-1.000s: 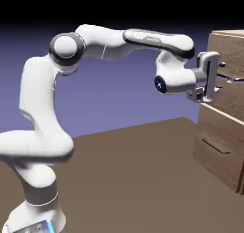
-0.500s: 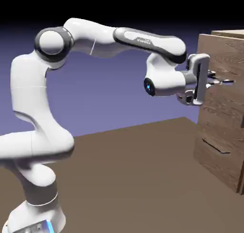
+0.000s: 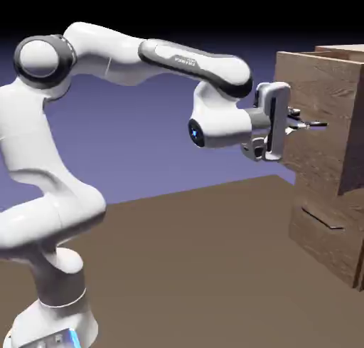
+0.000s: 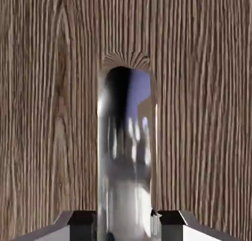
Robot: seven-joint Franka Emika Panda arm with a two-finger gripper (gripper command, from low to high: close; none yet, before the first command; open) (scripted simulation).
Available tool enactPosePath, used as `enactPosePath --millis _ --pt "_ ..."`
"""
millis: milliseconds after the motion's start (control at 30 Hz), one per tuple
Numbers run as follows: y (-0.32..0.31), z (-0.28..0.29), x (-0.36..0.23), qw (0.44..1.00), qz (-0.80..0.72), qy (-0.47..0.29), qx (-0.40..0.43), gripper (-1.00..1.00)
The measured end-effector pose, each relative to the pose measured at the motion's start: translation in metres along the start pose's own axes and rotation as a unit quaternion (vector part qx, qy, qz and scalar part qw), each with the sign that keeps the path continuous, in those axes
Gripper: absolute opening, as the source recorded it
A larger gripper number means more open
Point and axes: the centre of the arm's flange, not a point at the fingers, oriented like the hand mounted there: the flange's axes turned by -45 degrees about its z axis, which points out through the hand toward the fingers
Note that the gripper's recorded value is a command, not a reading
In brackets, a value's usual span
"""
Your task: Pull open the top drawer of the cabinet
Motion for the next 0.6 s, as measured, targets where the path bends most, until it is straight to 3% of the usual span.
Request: enactPosePath --millis 333,467,500,600 --pt "0.000 -0.041 0.000 1.000 0.000 0.000 0.000 -1.00" --pt "0.000 -0.085 0.000 1.000 0.000 0.000 0.000 -1.00" --pt "0.000 -0.094 0.000 1.000 0.000 0.000 0.000 1.00" --pt "0.000 -0.105 0.000 1.000 -0.001 0.000 -0.001 1.00"
